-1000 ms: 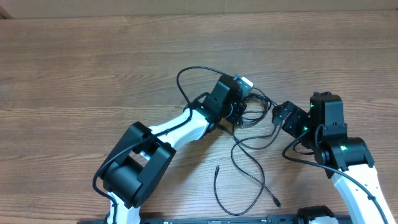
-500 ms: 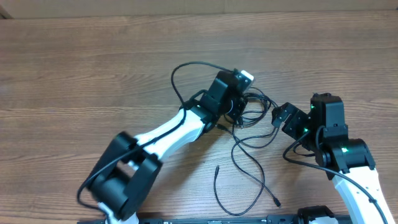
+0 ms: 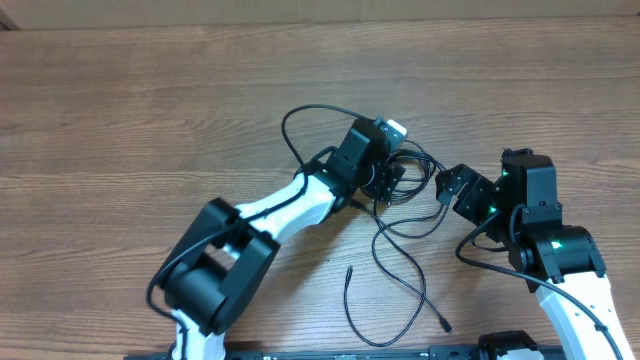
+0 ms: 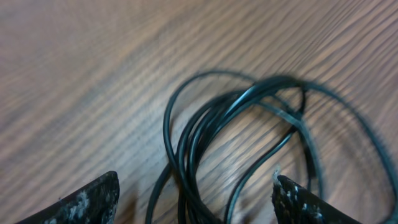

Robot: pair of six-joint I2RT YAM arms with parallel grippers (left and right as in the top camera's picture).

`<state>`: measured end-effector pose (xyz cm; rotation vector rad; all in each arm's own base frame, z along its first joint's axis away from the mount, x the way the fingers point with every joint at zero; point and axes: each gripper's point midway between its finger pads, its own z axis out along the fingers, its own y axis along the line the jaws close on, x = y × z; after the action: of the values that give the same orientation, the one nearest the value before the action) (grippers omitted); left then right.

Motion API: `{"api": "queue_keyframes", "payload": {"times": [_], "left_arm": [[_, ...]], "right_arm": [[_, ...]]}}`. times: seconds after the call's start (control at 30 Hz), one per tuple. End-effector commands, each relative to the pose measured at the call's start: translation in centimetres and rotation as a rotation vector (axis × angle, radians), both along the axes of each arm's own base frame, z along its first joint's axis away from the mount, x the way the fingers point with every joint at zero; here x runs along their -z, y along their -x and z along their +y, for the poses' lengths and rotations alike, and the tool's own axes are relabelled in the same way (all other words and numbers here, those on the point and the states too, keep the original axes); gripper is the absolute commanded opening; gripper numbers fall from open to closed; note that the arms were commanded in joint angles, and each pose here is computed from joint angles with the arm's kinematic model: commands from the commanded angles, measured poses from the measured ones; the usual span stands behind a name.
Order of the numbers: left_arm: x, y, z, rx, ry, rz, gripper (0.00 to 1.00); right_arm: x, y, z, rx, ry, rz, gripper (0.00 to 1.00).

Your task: Untangle cables

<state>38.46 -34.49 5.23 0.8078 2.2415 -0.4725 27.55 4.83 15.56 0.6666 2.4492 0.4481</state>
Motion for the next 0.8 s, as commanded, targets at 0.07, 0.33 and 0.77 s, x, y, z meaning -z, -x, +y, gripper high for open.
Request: {"api": "queue_keyframes", "payload": {"times": [0.07, 0.33, 0.77], "left_arm": [[2.7, -0.5, 0.1, -0.006, -0.056, -0.008, 0.78], [2.6, -0.7, -0.1, -0.006, -0.042, -0.017, 0.73], [3.3, -0.6, -0.2, -0.003, -0.047, -0.009, 0.72]], "right_arm": [[-0.8, -0.2, 0.0, -0.004, 0.001, -0.03, 1.0], [-0.9, -0.3, 0.0, -0.004, 0.0, -0.036, 1.0], [-0.9, -0.3, 0.0, -0.004, 0.0, -0.036, 1.0]]}}
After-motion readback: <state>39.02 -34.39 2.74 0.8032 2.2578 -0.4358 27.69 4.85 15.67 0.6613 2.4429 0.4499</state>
